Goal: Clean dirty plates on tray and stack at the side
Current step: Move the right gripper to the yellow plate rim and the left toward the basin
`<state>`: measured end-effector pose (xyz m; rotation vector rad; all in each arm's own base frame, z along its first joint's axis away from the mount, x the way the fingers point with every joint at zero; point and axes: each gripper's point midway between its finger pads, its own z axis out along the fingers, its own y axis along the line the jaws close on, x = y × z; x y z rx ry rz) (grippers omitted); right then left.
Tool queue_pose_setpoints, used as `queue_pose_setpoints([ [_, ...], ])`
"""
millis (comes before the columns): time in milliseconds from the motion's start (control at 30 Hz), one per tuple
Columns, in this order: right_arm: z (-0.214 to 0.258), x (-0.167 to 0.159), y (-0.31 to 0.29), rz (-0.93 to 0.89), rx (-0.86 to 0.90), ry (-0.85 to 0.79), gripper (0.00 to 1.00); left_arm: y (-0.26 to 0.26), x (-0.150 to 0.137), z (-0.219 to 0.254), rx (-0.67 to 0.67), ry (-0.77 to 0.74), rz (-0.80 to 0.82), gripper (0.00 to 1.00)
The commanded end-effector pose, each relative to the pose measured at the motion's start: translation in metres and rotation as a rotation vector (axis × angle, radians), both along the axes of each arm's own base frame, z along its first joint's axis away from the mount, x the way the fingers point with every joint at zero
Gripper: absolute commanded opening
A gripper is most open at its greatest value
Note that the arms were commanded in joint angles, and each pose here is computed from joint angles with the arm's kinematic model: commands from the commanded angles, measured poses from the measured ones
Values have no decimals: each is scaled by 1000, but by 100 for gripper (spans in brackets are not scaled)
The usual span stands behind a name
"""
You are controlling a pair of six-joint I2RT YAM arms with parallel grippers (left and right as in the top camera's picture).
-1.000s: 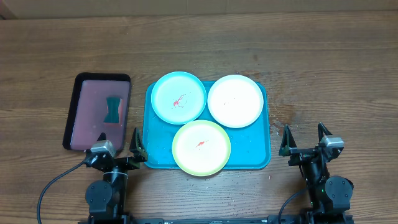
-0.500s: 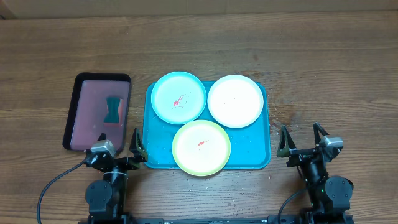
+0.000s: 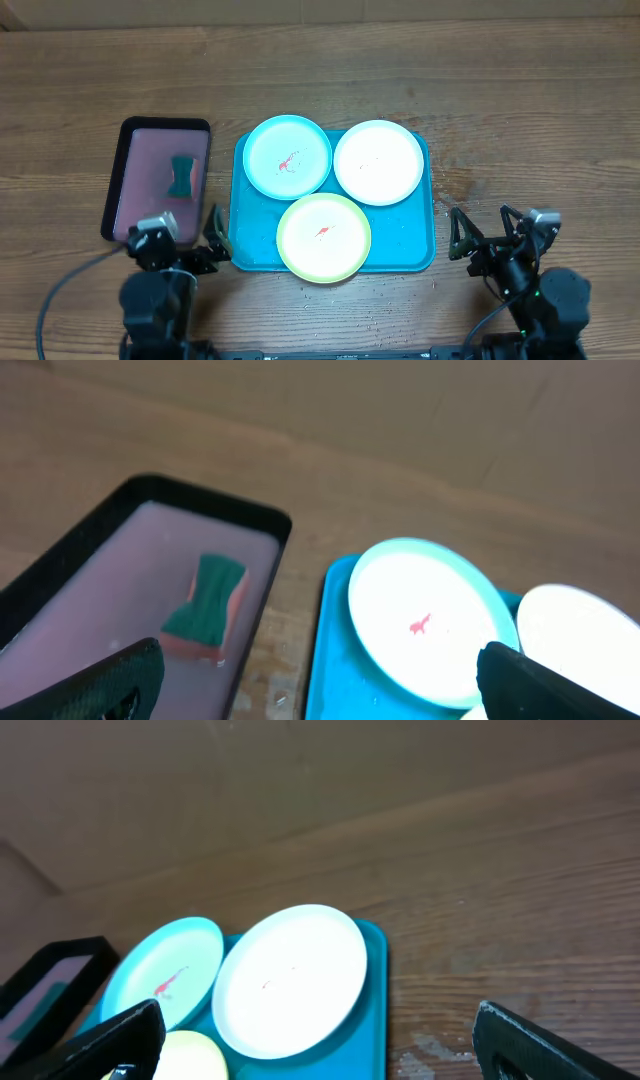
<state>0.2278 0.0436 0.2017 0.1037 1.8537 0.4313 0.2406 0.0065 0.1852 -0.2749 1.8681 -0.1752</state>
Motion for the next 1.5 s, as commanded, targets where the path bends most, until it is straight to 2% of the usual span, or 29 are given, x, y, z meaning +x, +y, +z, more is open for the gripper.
queue_pose_setpoints([
  [0,19,3,8,48,22,54,100,-2,10,19,12,77,-20,100],
  [233,20,9,20,112,32,360,100,-2,26,37,37,336,-40,100],
  [300,21,12,19,128,-12,417,100,-2,26,38,32,395,-42,100],
  [400,31,24,28,174,21,443,100,-4,27,37,20,460,-56,100],
  [500,37,34,40,242,59,446,100,-8,29,33,7,482,-75,100],
  [700,24,45,62,283,107,514,100,6,52,47,52,395,-7,100],
  [867,-6,44,87,237,78,641,100,12,70,56,71,394,16,98],
  [1100,-42,42,136,198,61,759,100,17,91,48,109,561,8,96],
  [1467,-130,28,184,100,77,1043,100,17,91,12,102,707,1,98],
])
